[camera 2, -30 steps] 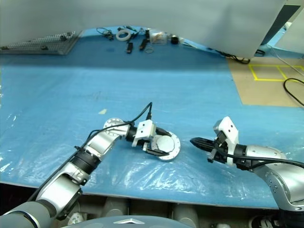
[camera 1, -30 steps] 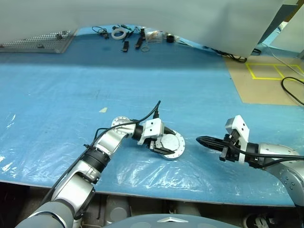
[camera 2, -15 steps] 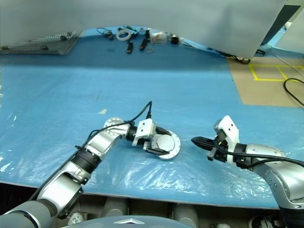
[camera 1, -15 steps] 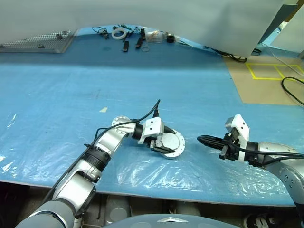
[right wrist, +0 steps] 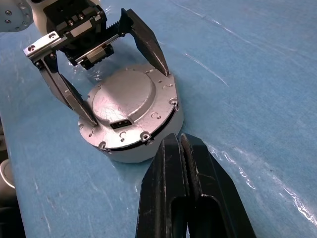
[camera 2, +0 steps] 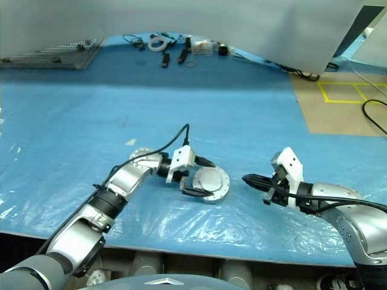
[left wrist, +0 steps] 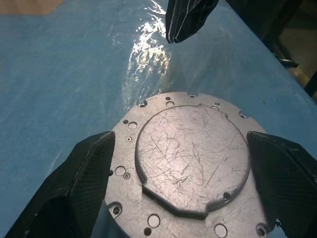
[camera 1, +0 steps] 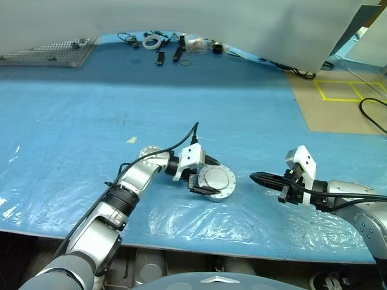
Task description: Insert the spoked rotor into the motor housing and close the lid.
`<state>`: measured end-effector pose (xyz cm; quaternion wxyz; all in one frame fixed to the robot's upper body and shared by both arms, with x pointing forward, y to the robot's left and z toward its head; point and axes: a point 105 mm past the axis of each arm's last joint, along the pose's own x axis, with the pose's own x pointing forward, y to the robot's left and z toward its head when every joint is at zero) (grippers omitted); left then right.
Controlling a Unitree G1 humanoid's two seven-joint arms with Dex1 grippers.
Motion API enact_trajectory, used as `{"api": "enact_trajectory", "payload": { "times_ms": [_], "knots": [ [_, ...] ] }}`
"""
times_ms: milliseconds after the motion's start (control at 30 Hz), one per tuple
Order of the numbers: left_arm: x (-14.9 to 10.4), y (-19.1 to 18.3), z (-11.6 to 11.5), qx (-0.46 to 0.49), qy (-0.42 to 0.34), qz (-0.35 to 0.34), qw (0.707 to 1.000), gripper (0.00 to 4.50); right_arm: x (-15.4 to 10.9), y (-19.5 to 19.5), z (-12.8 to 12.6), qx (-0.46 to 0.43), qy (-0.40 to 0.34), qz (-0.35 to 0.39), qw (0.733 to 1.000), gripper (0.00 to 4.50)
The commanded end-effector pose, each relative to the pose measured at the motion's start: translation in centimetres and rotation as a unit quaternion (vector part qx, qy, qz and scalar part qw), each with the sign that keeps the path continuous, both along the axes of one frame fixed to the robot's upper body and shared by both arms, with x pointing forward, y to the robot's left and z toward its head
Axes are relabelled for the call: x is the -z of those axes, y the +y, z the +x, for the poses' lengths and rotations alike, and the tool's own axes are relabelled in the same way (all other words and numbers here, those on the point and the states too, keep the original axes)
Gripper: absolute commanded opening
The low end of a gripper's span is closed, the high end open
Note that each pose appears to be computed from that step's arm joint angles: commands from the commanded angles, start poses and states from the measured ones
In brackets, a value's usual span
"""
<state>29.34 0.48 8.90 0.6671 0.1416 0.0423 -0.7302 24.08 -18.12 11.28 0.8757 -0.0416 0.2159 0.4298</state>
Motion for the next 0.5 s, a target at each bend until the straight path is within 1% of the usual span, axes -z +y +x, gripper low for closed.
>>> {"api": "enact_trajectory", "payload": {
  "times_ms": [33, 133, 200, 300, 333, 400, 467, 500],
  "knots": [
    [-2.5, 0.5, -0.2, 0.013, -0.008, -0.031, 0.999, 4.48, -1.4, 0.7, 0.1, -0.023, -0.024, 0.015, 0.999, 0.00],
    [-4.8, 1.7, -0.3, 0.013, -0.011, -0.056, 0.998, 4.48, -2.7, 1.6, 0.1, -0.050, -0.043, 0.028, 0.997, 0.00],
    [-5.6, 2.4, -0.3, 0.006, -0.012, -0.065, 0.998, 4.48, -3.2, 2.0, 0.2, -0.061, -0.052, 0.029, 0.996, 0.00],
    [-7.6, 4.1, 0.4, -0.030, -0.005, -0.093, 0.995, 4.48, -3.5, 3.0, 0.3, -0.084, -0.068, 0.023, 0.994, 0.00],
    [-8.2, 4.7, 0.7, -0.049, -0.004, -0.101, 0.994, 4.50, -3.6, 3.3, 0.3, -0.090, -0.071, 0.027, 0.993, 0.20],
    [-8.4, 6.2, 1.1, -0.081, 0.000, -0.105, 0.991, 4.50, -3.8, 3.9, 0.4, -0.099, -0.074, 0.040, 0.991, 0.62],
    [-8.1, 7.6, 1.2, -0.112, 0.012, -0.101, 0.988, 4.50, -3.5, 4.4, 0.3, -0.113, -0.068, 0.045, 0.990, 1.19],
    [-7.8, 8.2, 1.2, -0.124, 0.016, -0.098, 0.987, 4.50, -3.3, 4.6, 0.2, -0.120, -0.064, 0.046, 0.990, 1.56]
  ]
}}
